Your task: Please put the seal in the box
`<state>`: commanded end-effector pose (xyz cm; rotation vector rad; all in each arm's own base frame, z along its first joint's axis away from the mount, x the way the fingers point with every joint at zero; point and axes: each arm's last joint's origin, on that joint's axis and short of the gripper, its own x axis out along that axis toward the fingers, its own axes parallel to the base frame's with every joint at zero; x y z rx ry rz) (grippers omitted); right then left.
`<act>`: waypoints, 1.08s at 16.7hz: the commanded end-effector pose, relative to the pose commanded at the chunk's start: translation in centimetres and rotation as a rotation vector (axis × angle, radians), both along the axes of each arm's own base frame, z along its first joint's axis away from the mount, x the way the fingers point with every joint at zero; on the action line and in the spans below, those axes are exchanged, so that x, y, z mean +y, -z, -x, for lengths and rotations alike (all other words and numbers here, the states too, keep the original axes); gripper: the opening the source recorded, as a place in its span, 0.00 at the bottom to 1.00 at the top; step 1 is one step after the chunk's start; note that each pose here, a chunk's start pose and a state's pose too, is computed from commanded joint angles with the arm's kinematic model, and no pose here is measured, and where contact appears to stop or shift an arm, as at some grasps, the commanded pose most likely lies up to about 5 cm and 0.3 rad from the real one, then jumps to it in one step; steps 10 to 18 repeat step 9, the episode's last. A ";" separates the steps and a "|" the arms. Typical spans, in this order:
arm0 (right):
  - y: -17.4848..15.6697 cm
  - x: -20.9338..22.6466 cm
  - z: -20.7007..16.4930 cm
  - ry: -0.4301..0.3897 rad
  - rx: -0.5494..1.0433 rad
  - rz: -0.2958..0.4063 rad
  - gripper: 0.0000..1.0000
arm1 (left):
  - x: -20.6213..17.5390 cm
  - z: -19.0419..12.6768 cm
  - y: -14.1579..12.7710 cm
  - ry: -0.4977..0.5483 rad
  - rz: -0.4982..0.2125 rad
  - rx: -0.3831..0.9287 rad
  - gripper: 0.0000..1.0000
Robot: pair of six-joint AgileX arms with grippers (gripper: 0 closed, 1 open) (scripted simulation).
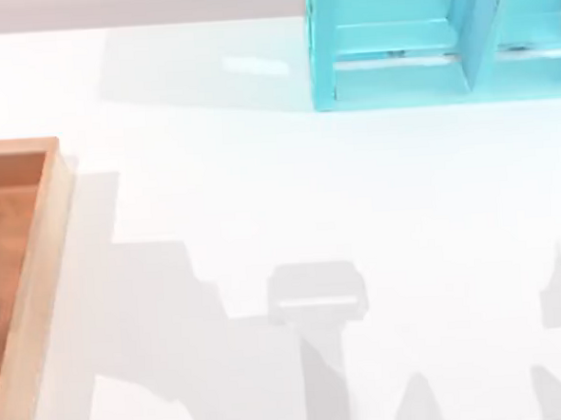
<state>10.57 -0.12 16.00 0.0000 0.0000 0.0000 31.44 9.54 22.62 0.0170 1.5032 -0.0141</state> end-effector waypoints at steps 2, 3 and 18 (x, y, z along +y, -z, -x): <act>0.0 0.0 0.0 0.000 0.000 0.000 1.00 | 0.0 0.0 0.0 0.000 0.000 0.000 0.90; 0.0 0.0 0.0 0.000 0.000 0.000 1.00 | 0.0 0.0 0.0 0.000 0.000 0.000 0.98; 0.0 0.0 0.0 0.000 0.000 0.000 1.00 | 0.0 0.0 0.0 0.000 0.000 0.000 1.00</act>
